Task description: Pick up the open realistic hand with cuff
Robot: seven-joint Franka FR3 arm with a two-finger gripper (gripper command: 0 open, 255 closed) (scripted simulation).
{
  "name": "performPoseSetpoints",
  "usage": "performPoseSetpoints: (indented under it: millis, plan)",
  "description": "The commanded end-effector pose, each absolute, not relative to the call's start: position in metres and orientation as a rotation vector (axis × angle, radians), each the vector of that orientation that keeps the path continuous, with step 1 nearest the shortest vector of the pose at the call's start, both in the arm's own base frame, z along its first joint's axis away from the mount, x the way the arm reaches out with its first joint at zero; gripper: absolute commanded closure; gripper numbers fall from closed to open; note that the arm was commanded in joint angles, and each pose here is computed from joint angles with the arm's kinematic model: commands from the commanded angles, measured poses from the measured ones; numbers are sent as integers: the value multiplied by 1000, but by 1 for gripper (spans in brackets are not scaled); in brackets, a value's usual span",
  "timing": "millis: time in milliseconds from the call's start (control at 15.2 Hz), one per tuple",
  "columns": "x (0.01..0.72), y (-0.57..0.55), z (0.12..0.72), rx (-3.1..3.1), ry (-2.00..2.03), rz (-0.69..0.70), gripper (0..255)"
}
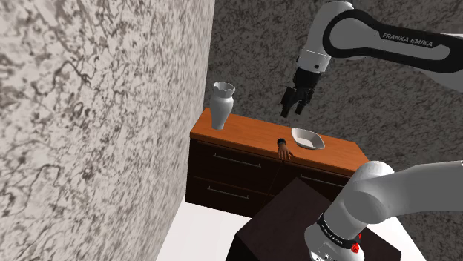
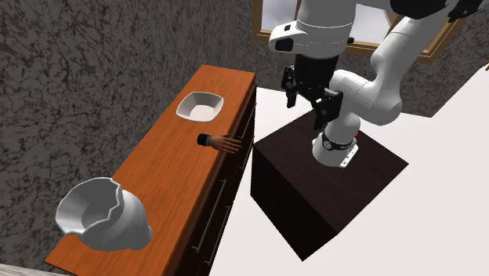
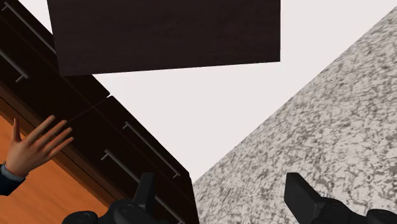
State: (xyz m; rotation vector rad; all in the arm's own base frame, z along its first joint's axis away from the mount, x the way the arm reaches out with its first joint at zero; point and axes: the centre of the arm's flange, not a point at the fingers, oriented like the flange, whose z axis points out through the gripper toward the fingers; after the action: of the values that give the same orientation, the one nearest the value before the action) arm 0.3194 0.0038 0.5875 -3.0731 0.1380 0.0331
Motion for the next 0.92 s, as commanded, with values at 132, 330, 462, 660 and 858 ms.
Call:
performPoseSetpoints:
  millis: [132, 330, 462, 660, 858]
  plan:
    - [330, -11, 569, -3078, 186, 31, 0]
    - [344, -33, 541, -3084, 258, 28, 0]
    - [353, -48, 523, -3087, 306, 26, 0]
    - [365, -72, 496, -3090, 379, 24, 0]
    - [377, -97, 469, -3091, 452, 21, 0]
